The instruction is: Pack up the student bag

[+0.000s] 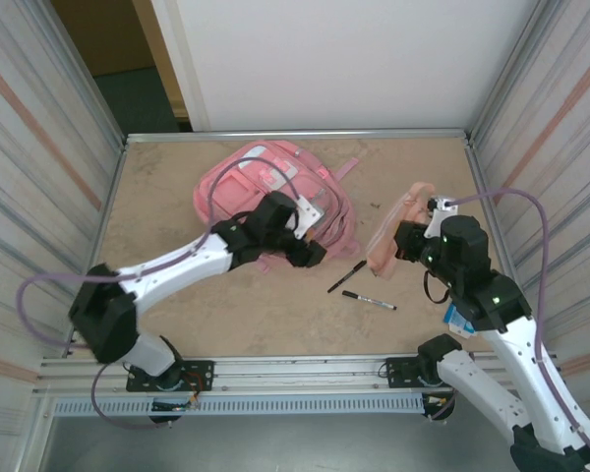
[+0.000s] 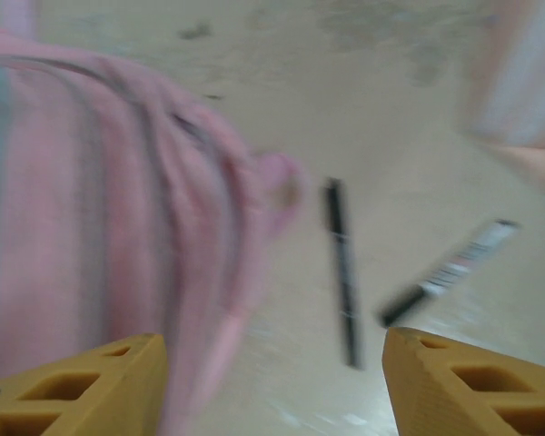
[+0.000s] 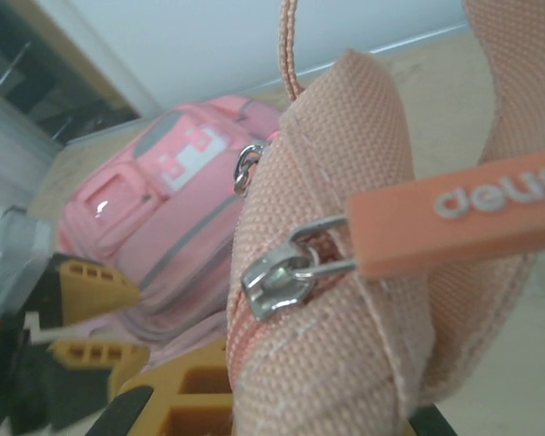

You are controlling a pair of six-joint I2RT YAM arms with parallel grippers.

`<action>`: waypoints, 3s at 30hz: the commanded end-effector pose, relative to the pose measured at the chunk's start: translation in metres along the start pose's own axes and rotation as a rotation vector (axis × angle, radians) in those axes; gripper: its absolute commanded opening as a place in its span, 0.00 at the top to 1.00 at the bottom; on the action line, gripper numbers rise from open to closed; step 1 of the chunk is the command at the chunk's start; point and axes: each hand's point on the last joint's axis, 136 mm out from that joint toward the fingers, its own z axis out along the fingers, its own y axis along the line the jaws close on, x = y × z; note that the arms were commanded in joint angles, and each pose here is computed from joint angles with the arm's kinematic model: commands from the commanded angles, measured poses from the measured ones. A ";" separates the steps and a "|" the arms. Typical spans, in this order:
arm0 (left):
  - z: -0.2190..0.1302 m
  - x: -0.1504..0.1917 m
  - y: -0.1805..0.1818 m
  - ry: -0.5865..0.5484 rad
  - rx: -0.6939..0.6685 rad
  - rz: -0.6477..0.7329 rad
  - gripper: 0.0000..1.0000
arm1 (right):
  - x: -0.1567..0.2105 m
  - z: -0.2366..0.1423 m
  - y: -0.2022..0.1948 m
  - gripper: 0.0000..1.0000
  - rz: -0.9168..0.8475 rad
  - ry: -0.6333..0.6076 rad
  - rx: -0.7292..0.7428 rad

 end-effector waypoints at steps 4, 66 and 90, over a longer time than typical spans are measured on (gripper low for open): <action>0.048 0.019 0.062 0.206 -0.272 0.073 0.36 | -0.009 -0.032 -0.028 1.00 0.020 -0.104 0.111; -0.109 -0.116 0.055 -0.288 -0.063 -0.114 1.00 | 0.106 0.310 0.138 0.77 0.752 0.466 -0.382; -0.099 -0.088 0.063 -0.290 -0.033 -0.141 1.00 | 0.152 0.276 0.125 0.93 0.412 0.617 -0.348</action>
